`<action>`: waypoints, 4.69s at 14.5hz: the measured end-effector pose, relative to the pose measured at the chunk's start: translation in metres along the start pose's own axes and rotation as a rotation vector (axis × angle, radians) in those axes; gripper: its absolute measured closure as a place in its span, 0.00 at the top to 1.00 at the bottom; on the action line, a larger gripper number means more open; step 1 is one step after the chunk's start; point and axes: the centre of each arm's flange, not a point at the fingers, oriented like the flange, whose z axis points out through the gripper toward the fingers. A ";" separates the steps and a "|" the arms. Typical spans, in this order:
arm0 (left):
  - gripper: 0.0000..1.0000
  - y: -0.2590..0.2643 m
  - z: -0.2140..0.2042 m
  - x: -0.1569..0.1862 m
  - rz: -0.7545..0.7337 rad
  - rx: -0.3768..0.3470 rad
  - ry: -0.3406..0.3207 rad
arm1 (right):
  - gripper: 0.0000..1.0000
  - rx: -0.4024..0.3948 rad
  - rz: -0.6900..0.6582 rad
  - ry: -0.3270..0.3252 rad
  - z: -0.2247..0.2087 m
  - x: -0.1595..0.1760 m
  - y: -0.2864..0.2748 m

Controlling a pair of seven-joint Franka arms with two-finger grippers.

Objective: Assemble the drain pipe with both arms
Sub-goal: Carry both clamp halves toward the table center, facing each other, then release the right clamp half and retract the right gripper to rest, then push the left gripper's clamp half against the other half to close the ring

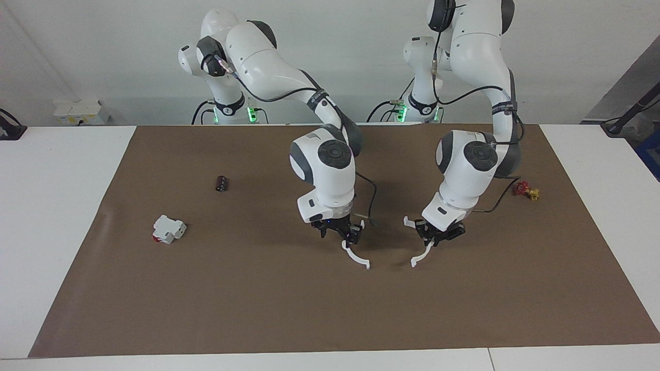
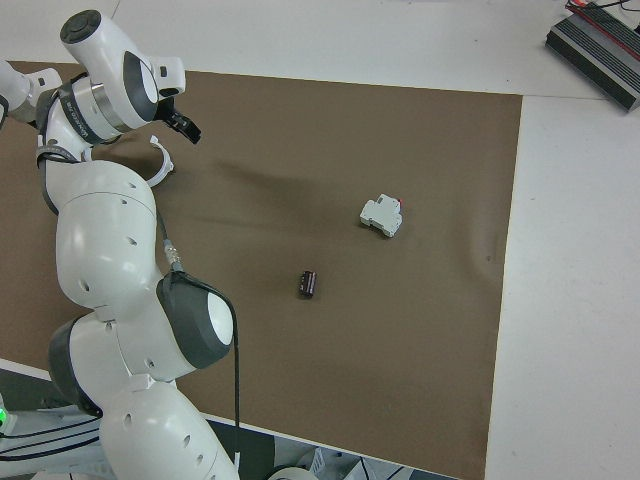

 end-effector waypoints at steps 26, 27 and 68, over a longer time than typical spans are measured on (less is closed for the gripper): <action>0.21 0.086 0.032 -0.011 0.002 0.127 0.028 | 0.90 -0.057 -0.220 0.007 -0.232 0.063 0.330; 0.21 0.086 0.032 -0.011 0.002 0.128 0.027 | 0.91 -0.054 -0.217 0.013 -0.235 0.063 0.332; 0.21 0.109 0.033 -0.021 -0.016 0.163 -0.015 | 1.00 -0.039 -0.352 -0.100 -0.239 0.023 0.306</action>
